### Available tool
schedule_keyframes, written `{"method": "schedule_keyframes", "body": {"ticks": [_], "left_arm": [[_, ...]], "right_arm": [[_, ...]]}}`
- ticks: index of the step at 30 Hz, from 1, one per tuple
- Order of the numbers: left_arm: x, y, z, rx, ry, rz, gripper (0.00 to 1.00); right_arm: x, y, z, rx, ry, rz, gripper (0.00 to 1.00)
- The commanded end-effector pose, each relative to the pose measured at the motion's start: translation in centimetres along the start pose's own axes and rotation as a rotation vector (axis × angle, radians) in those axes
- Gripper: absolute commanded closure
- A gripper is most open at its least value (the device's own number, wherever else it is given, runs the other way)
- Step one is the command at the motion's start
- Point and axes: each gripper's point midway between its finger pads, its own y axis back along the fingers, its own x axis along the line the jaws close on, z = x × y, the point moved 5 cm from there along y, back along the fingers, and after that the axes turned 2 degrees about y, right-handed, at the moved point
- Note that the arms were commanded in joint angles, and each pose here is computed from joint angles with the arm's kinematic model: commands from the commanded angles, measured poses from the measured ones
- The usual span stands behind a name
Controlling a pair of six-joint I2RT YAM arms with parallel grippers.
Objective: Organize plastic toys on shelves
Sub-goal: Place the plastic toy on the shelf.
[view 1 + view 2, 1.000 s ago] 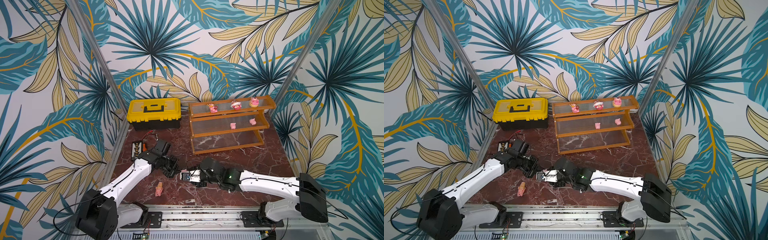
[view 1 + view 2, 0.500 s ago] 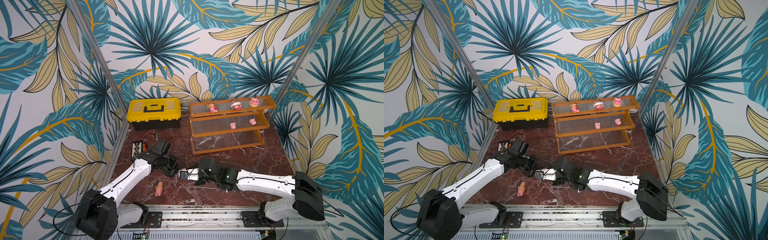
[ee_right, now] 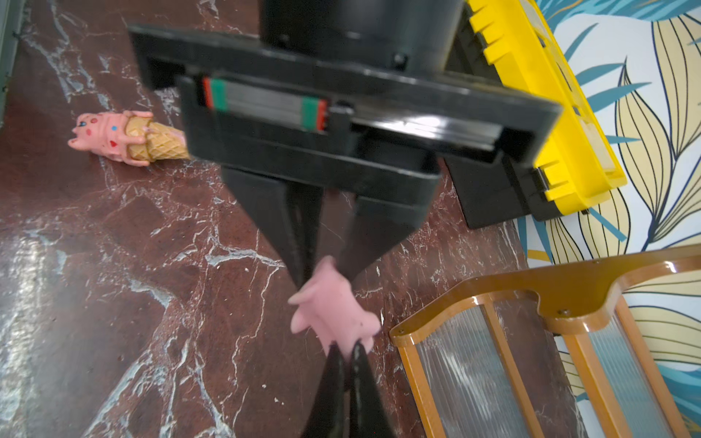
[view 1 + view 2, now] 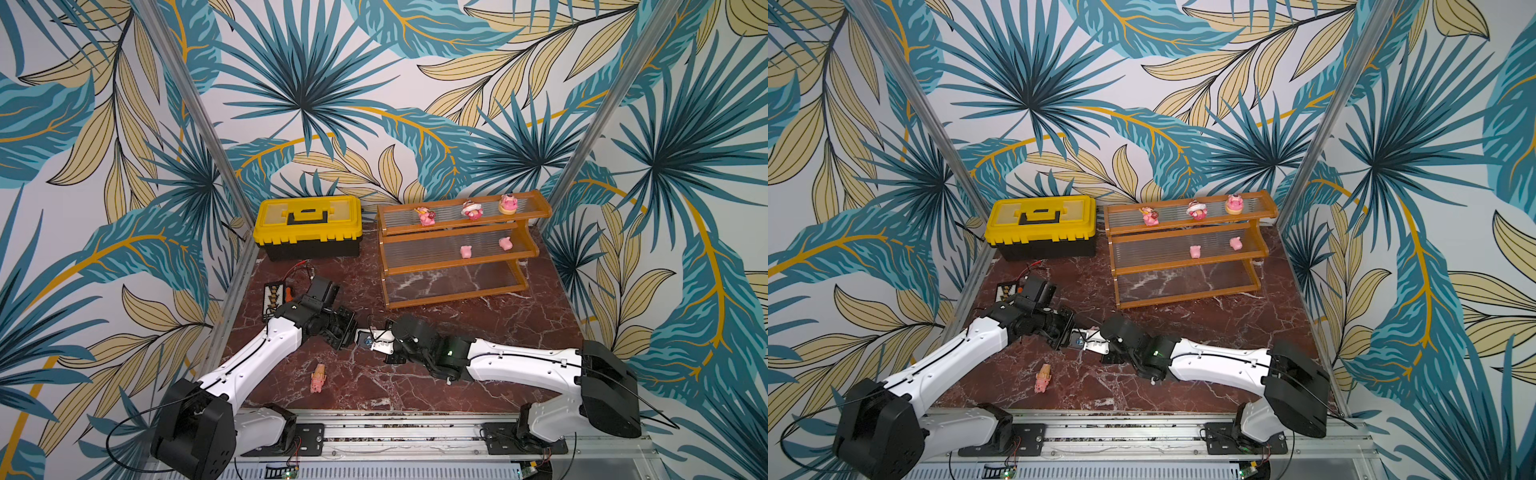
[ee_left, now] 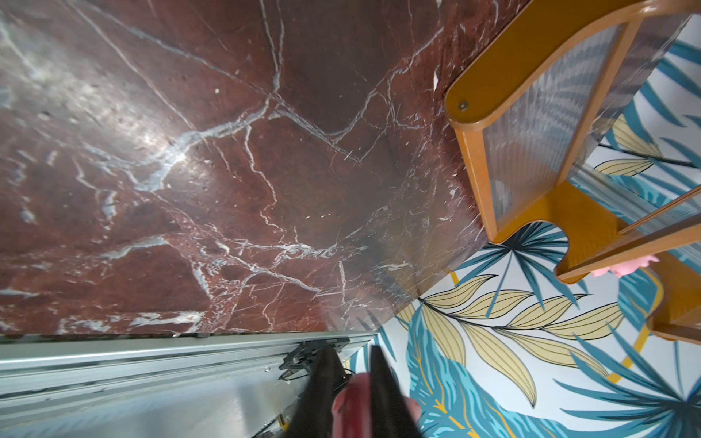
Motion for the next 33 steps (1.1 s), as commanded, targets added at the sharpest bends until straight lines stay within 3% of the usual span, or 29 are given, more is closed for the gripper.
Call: {"method": "schedule_keyframes", "body": {"ticks": [1,6,13,18,26,33], "left_arm": [[-2.5,1.4,-2.3,0.118,-0.075,-0.125,0.53],[-4.8,4.9,-1.4,0.011,-0.143,-0.27,0.31],[-5.6,9.2,1.0,-0.291,-0.34,-0.372,0.29],[-4.3,9.2,1.8,-0.382,-0.447,-0.461,0.29],[-2.6,9.9,1.8,-0.441,-0.538,-0.518,0.29],[-2.1,10.7,1.8,-0.457,-0.574,-0.505,0.29]], "right_arm": [[0.0,0.5,0.1,-0.037,-0.107,-0.015,1.0],[-1.1,2.7,-1.3,-0.075,-0.344,-0.08,1.0],[-5.1,7.3,-4.8,-0.261,-1.033,-0.241,1.0],[-7.9,8.7,-7.6,-0.388,-1.534,-0.33,1.0],[-11.0,6.1,-8.6,-0.559,-2.035,-0.416,1.0],[-14.0,2.8,-8.9,-0.64,-2.246,-0.47,1.0]]}}
